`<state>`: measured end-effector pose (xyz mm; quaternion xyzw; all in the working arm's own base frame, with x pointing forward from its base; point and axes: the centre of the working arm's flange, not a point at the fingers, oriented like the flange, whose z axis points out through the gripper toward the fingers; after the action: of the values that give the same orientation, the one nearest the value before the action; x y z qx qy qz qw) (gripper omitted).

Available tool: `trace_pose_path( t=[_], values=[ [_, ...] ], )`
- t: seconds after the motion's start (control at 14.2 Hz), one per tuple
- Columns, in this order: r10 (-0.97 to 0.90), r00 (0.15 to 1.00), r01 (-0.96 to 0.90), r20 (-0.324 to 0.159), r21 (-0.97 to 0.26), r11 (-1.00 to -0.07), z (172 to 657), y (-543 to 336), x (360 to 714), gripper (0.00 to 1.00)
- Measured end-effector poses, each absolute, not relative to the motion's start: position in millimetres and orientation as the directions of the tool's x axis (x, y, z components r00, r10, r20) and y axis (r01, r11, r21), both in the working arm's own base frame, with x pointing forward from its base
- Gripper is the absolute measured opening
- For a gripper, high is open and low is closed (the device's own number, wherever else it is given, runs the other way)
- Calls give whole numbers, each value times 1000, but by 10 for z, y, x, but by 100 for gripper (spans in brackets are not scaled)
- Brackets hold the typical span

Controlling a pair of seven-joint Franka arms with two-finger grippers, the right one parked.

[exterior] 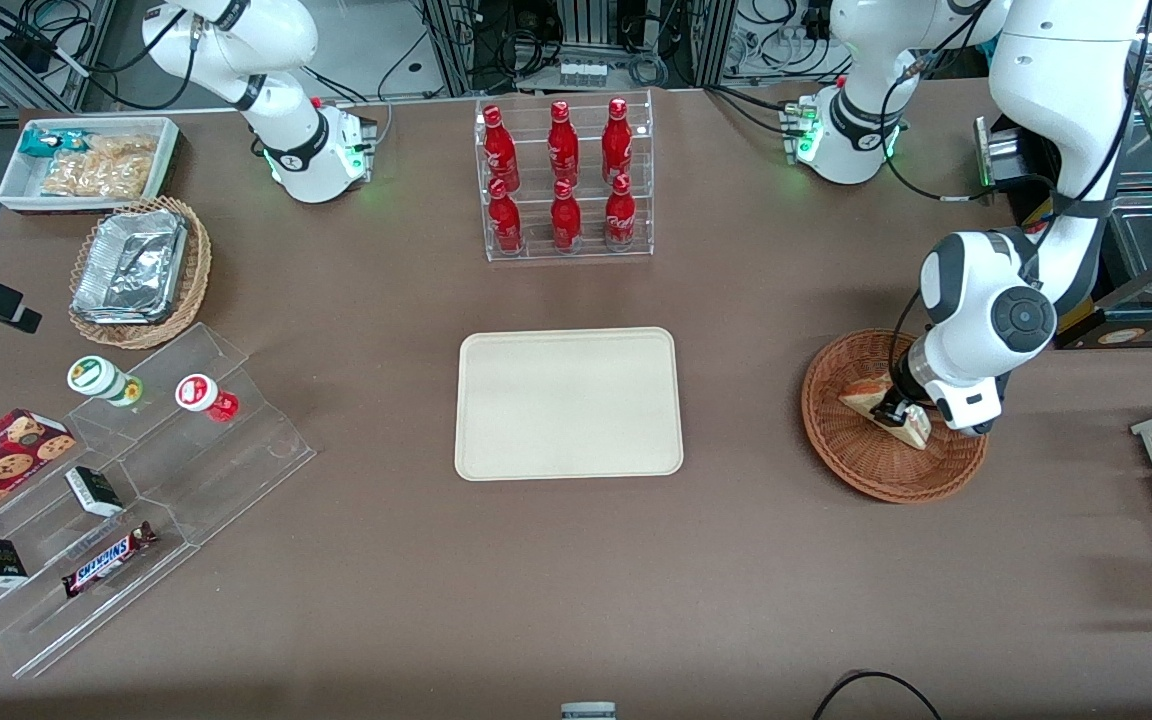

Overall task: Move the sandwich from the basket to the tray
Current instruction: 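Lower the left gripper and close it on the wrapped sandwich, then lift the sandwich and carry it with the left gripper over the tray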

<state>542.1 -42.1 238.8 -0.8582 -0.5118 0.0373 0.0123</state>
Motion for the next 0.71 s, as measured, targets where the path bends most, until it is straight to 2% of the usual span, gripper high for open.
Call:
trace_pose_path(
  t=[0.14,0.28,0.49,0.64,0.71],
  values=[
    [878,474,874,-63,-84,-478,2556,-430,5446,34],
    [857,508,846,-91,-134,-516,2938,-491,5499,21],
    [685,713,668,-151,-152,-729,3584,-844,5618,21],
    [502,851,490,-158,-108,-865,3755,-1295,5716,17],
    [423,891,412,-163,-99,-906,3761,-1615,5743,16]
  ],
)
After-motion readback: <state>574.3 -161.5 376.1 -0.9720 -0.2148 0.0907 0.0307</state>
